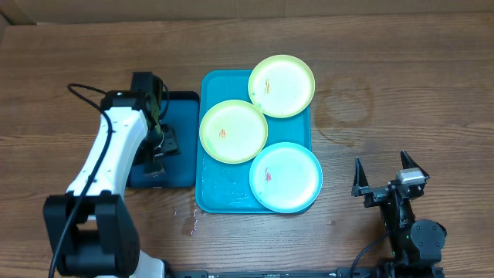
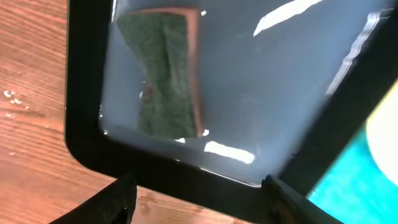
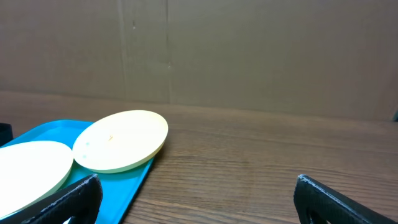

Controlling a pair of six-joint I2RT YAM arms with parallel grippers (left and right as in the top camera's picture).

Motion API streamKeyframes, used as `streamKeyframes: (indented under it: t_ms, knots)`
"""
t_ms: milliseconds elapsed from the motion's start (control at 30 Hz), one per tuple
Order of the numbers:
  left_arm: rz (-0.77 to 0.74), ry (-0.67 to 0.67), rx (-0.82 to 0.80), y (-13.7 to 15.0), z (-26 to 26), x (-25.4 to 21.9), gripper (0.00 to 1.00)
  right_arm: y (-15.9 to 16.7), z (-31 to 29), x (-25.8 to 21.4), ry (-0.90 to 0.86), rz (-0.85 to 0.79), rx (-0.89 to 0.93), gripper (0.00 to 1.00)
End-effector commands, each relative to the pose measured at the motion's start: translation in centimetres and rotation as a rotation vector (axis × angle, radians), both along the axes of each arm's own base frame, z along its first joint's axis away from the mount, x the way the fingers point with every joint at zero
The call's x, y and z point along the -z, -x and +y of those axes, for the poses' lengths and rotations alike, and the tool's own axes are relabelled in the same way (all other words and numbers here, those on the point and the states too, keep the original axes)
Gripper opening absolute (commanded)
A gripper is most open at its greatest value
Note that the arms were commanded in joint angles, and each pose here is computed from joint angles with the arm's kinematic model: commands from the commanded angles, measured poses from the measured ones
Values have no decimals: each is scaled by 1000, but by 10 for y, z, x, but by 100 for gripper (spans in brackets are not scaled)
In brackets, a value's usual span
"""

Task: Clean dirty plates on tray and stack at the side
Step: 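Lower the left gripper and grasp the green-and-orange sponge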

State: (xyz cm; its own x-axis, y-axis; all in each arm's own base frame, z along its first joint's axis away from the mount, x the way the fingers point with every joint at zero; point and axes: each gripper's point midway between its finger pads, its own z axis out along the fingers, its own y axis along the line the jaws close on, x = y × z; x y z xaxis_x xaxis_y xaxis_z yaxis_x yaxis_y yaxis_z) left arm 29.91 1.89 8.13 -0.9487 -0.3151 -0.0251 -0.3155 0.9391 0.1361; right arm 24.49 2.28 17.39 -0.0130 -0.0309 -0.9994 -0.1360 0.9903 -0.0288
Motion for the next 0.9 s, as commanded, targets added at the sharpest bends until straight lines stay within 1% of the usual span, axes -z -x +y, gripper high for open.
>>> streamKeyframes:
  t_ms: [0, 67, 133, 167, 200, 367, 533, 600, 633, 733, 767, 867]
  knots:
    - [30, -58, -35, 3, 11, 7, 66, -1, -1, 4, -3, 5, 9, 100]
    - [33, -58, -49, 3, 14, 9, 68, -1, -1, 4, -3, 5, 9, 100]
    - [30, -55, -63, 3, 18, 10, 86, -1, -1, 4, -3, 5, 9, 100]
    - [30, -51, -71, 3, 19, 11, 88, -1, -1, 4, -3, 5, 9, 100]
    - [31, -47, -77, 4, 21, 11, 89, -1, -1, 4, -3, 5, 9, 100]
    - [28, -8, -79, 3, 19, 12, 82, -1, -1, 4, -3, 5, 9, 100]
    - [25, 0, -72, 5, 18, 26, 82, -1, -1, 4, -3, 5, 9, 100]
    - [17, 0, -74, 6, 18, 35, 80, -1, -1, 4, -3, 5, 9, 100]
    - [9, 0, -73, 6, 18, 40, 77, -1, -1, 4, -3, 5, 9, 99]
    - [-7, 0, -73, 5, 18, 48, 55, -1, -1, 4, -3, 5, 9, 100]
    - [-11, 0, -73, 5, 18, 49, 51, -1, -1, 4, -3, 5, 9, 100]
    - [-27, -1, -73, 1, 18, 50, 52, -1, -1, 4, -3, 5, 9, 100]
